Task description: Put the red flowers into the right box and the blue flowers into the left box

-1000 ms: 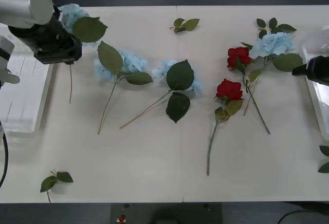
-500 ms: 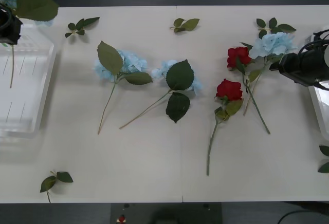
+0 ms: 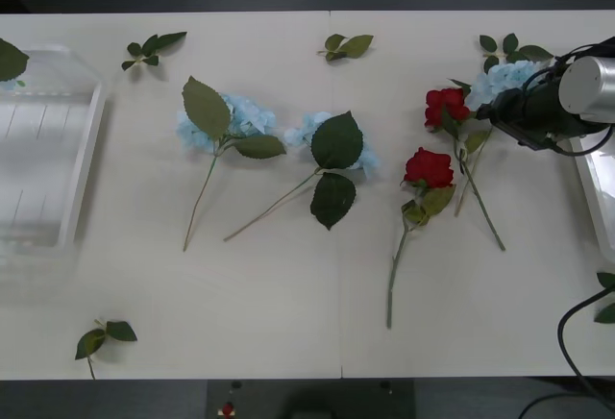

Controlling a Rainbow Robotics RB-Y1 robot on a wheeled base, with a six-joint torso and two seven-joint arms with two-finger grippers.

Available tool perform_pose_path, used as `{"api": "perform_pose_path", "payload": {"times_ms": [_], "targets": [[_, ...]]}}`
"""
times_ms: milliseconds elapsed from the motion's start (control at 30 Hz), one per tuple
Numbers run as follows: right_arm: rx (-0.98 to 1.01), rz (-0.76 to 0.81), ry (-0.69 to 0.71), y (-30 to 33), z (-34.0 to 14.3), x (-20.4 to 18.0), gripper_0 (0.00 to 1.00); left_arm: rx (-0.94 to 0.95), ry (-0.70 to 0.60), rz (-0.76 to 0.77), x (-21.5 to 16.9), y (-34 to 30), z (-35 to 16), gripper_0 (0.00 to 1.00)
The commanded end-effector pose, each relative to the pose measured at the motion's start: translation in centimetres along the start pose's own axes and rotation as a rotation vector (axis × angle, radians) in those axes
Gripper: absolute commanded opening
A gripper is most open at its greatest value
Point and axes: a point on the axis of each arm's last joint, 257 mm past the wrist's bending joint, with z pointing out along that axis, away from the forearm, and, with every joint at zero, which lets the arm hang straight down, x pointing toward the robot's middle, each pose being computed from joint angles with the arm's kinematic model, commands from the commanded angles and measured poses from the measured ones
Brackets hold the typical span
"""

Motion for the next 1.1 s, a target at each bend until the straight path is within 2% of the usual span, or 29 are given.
{"api": "perform_pose_path", "payload": {"times_ms": [33,300,467,500,533,567,600,633,700,867,967,1100], "targets": [[0.004,-0.04,-0.037,1.5,-0.2,-1.5,0.94,-0.054,-0.042,0.019,-1.5,2.0,0.2,0.0],[0.007,-0.037,-0.048,2.0,1.4,-0.9,0.94,-0.095,-0.05,0.043,-0.9,2.7,3.3,0.0],[0.009,-0.042,-0.049,2.1,1.8,-0.5,0.76,-0.1,-0.055,0.058,-0.7,2.4,4.2,0.0],[0.008,-0.042,-0.048,2.2,1.8,-0.4,0.72,-0.102,-0.054,0.056,-0.7,2.5,4.2,0.03],[0.008,-0.042,-0.048,2.3,1.8,-0.4,0.67,-0.1,-0.057,0.059,-0.8,2.4,4.2,0.35],[0.01,-0.044,-0.049,2.2,1.8,-0.4,0.59,-0.101,-0.058,0.059,-0.8,2.5,4.1,0.71],[0.007,-0.045,-0.047,2.3,1.9,-0.3,0.53,-0.098,-0.058,0.059,-0.8,2.4,4.1,0.89],[0.007,-0.046,-0.047,2.4,1.9,-0.2,0.45,-0.095,-0.062,0.06,-1.0,2.4,4.0,1.0],[0.009,-0.048,-0.048,2.3,1.9,-0.3,0.37,-0.088,-0.066,0.065,-1.1,2.3,3.8,1.0],[0.012,-0.055,-0.048,2.5,2.0,-0.1,0.26,-0.02,-0.051,0.078,-1.2,0.6,2.3,1.0],[0.018,-0.059,-0.048,2.2,2.1,-0.1,0.01,0.027,-0.031,0.112,-1.2,-1.3,0.5,1.0],[0.021,-0.061,-0.05,2.1,2.1,-0.2,0.0,0.067,-0.047,0.204,-1.9,-4.1,-1.5,1.0]]}}
